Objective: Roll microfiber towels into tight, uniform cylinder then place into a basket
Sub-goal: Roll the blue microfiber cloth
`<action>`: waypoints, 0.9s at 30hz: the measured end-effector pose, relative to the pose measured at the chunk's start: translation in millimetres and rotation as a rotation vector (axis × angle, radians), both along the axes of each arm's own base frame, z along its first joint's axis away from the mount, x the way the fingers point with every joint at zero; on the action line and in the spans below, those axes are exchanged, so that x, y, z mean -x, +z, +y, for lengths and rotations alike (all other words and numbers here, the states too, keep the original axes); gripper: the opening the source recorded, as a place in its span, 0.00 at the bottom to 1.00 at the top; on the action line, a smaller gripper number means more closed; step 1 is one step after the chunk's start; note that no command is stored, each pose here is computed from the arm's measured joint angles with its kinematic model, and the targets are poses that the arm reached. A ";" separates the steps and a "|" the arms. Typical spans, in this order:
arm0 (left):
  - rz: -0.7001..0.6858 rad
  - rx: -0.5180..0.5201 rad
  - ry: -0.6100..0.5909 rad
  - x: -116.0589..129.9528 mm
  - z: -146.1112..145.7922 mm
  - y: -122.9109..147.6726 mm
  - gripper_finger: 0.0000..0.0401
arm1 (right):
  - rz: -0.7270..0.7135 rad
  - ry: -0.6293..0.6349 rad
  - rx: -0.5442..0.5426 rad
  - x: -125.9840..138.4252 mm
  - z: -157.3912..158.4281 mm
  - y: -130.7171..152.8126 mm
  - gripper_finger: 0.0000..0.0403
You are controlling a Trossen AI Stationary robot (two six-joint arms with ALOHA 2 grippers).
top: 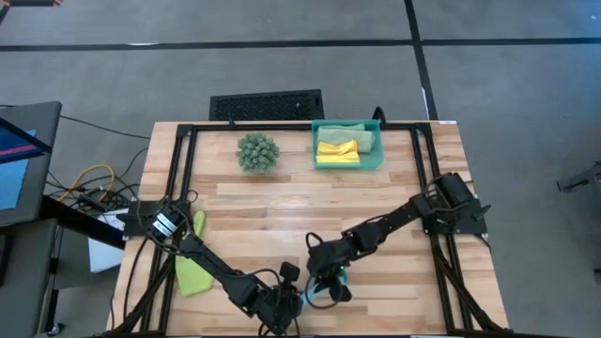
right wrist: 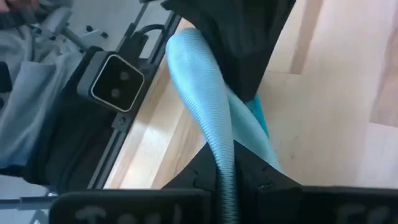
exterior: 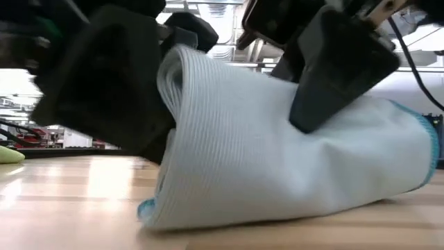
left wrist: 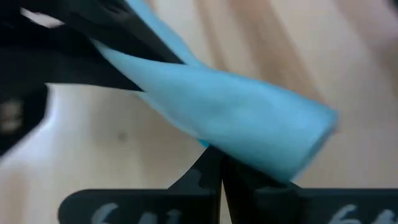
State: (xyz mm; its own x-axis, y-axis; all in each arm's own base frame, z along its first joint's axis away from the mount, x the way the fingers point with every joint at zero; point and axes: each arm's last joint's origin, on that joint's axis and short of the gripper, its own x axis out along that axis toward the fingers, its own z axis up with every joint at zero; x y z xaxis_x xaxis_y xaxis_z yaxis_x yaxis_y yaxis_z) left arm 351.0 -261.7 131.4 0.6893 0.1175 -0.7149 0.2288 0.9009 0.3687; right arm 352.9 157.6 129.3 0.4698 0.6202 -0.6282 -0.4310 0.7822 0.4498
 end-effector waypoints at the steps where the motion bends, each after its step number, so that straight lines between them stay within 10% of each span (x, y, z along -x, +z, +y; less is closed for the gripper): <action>1: 0.001 -0.030 0.010 0.6 -0.8 2.7 0.00 | 0.001 0.002 -0.007 -0.9 -1.9 0.3 0.12; 8: -0.030 -0.201 0.064 8.3 -17.2 33.1 0.00 | 0.022 -0.015 -0.021 -5.1 -14.9 -0.5 0.09; 27: 0.016 -0.106 0.107 3.0 -2.1 17.4 0.00 | 0.101 -0.006 -0.167 -23.5 -45.7 -31.8 0.10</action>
